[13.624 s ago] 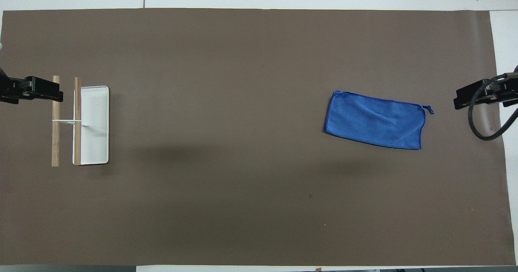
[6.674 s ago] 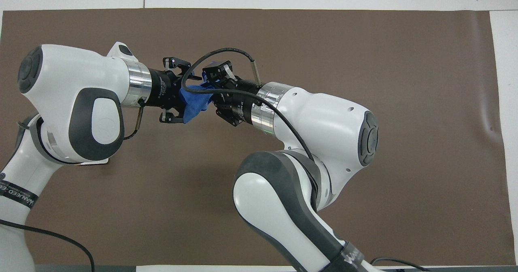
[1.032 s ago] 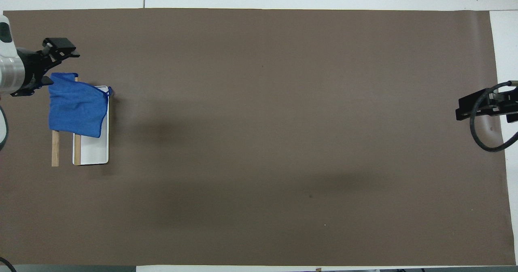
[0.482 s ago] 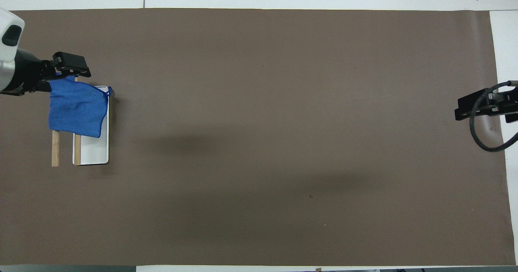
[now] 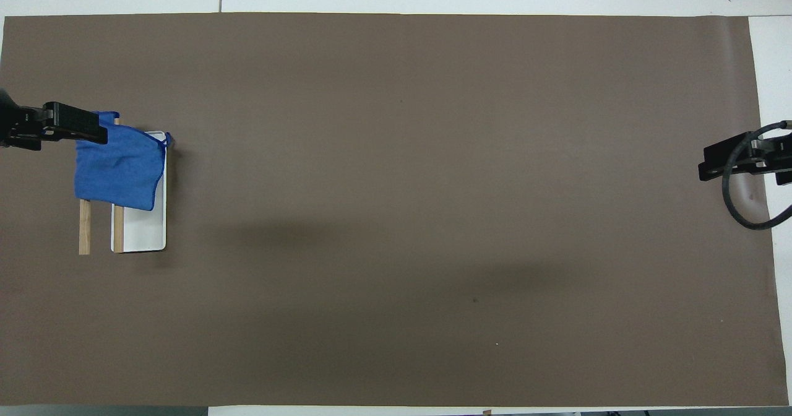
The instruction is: Right arm passes towel to left arm to hang
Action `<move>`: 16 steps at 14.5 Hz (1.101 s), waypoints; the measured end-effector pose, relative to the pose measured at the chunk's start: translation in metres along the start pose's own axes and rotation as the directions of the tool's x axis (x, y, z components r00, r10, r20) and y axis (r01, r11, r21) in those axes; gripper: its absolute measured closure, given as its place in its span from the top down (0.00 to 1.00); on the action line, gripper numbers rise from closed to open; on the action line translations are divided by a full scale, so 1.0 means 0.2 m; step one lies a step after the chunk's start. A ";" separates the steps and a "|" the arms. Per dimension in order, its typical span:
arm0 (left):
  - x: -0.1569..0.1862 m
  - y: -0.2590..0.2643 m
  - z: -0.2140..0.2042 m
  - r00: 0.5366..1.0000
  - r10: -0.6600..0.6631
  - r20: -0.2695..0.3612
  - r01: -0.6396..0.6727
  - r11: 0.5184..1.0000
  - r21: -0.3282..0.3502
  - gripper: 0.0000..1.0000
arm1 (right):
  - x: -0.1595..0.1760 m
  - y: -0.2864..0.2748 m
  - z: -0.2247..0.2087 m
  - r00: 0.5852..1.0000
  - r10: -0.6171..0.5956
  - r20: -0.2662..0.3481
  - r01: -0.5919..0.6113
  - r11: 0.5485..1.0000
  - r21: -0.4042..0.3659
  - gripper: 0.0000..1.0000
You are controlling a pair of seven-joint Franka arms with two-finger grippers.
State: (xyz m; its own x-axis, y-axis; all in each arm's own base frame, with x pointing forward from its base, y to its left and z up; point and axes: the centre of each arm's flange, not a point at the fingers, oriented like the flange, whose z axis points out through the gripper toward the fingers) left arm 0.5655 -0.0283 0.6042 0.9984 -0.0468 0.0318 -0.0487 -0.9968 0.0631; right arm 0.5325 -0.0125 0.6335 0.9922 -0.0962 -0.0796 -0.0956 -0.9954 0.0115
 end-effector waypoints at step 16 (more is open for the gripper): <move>-0.04 -0.03 0.03 0.996 0.055 0.068 -0.057 0.998 0.032 1.00 | -0.02 -0.03 -0.04 1.000 -0.010 0.002 0.010 1.000 -0.001 1.00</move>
State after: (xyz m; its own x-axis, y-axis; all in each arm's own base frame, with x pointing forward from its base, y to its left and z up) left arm 0.5589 -0.0218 0.5975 0.9938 -0.1060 -0.0322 -0.1050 -0.9940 0.0291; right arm 0.5305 -0.0068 0.6410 0.9929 -0.0859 -0.0818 -0.0852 -0.9963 0.0113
